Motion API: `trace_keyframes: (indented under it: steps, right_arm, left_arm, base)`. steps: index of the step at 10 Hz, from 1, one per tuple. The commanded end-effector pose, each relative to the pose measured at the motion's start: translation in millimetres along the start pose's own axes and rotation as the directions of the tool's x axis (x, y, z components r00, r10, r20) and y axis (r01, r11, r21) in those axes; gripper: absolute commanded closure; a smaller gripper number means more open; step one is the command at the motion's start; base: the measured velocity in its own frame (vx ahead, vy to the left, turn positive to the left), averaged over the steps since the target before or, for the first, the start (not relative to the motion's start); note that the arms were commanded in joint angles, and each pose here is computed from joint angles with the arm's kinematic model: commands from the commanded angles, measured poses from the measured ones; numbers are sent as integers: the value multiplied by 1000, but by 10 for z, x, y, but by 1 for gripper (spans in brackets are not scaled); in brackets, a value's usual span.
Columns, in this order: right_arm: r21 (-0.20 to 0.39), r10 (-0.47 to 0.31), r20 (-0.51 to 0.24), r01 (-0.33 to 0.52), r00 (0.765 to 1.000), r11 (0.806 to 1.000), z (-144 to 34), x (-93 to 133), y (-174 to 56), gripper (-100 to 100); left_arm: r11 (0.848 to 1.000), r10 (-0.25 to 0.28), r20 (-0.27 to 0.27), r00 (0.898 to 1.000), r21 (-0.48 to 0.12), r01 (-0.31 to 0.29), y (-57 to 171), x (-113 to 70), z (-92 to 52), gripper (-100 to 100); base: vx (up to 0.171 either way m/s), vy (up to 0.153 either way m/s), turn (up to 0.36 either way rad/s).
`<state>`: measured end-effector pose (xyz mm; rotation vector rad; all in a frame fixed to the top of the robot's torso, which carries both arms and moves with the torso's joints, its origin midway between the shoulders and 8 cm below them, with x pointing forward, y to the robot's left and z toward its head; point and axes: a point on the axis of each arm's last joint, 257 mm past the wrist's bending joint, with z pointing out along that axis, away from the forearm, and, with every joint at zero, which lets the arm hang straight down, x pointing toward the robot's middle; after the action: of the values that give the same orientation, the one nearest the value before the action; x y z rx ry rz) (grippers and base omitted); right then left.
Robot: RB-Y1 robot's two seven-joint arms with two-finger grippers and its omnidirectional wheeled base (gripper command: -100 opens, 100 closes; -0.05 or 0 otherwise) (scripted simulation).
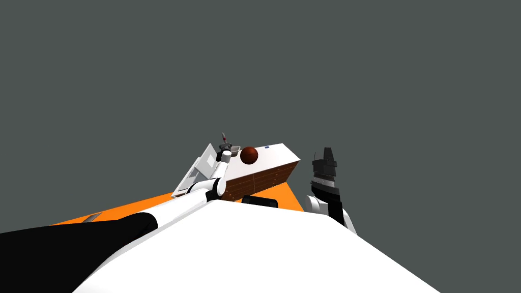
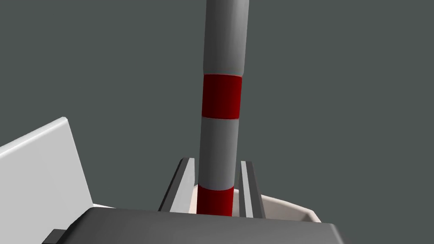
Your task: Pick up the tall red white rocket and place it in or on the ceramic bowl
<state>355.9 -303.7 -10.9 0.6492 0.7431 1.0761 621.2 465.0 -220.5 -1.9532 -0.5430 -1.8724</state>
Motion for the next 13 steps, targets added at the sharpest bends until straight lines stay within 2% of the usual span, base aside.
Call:
trace_keyframes:
  steps: [1,2,6,7,8,12,13]
  right_arm:
    - [0,0,0,0,1000,1000,0,0,0,0]
    - [0,0,0,0,1000,1000,0,0,0,0]
    - [0,0,0,0,1000,1000,0,0,0,0]
    - [0,0,0,0,1000,1000,0,0,0,0]
    - [0,0,0,0,1000,1000,0,0,0,0]
    - [0,0,0,0,1000,1000,0,1,1,0]
    - [0,0,0,0,1000,1000,0,1,1,0]
  left_arm:
    - [1000,0,0,1000,0,0,0,0,0,100]
    - [1000,-1,1,1000,-2,1,7,-2,2,-100]
    - [1000,-1,1,1000,-2,1,6,-4,1,-100]
    - [1000,-1,2,1000,-1,1,5,-8,0,0]
    - [1000,0,-2,1000,-14,0,31,132,108,-100]
    - [999,-4,-12,1000,-42,4,89,435,308,-100]
    - [999,-4,-12,1000,-42,4,89,435,308,-100]
  base:
    - [8,27,-9]
    - [0,0,0]
    - [0,0,0]
    - [0,0,0]
    - [-29,-53,127]
    - [-49,-74,102]
    - [-40,-47,23]
